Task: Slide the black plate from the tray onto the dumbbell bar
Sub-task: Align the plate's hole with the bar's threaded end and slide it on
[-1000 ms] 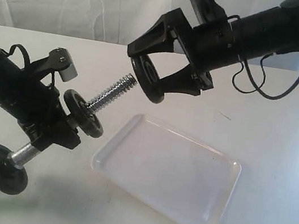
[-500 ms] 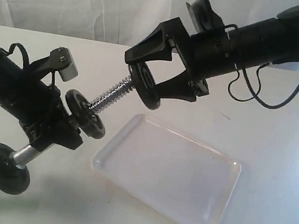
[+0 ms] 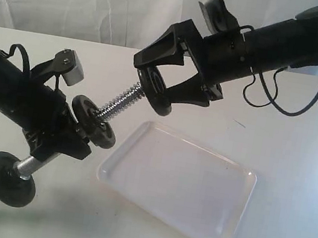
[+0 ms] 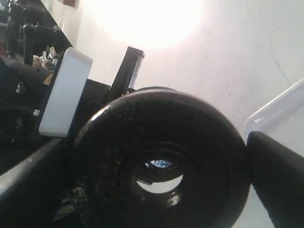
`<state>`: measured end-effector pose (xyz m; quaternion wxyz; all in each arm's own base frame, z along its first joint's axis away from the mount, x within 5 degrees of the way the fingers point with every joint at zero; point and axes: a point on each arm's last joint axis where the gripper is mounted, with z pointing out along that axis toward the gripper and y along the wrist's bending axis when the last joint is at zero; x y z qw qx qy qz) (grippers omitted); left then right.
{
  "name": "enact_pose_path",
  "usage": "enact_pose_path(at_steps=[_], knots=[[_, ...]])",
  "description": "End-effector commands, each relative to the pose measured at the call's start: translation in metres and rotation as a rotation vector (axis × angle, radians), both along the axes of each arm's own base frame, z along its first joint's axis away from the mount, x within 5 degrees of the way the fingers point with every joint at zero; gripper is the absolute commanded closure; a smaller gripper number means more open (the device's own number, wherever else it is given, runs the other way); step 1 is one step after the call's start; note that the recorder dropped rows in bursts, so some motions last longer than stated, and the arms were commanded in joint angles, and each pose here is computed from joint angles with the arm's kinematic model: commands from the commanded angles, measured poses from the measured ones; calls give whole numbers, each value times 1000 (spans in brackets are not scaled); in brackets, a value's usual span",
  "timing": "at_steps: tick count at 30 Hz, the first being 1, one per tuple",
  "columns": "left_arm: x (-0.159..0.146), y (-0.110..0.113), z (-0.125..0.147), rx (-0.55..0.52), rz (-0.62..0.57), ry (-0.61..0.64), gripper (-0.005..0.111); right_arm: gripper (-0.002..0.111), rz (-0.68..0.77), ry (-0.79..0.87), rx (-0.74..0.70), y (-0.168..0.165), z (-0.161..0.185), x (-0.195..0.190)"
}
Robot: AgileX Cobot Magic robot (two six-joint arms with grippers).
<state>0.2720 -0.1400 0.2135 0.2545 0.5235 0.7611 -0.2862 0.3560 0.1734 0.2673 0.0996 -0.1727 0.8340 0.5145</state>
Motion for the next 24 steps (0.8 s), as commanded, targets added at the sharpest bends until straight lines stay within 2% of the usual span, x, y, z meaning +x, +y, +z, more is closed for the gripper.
enact_pose_path(at_steps=[1, 11, 24], knots=[[-7, -11, 33, -212, -4, 17, 107, 108, 3, -23, 77, 2, 14, -3], [-15, -13, 37, -255, -130, 10, 107, 108, 11, -40, 73, 2, 14, -3], [-6, -15, 40, -298, -40, -35, 107, 108, 54, -76, 111, 16, 17, -9]])
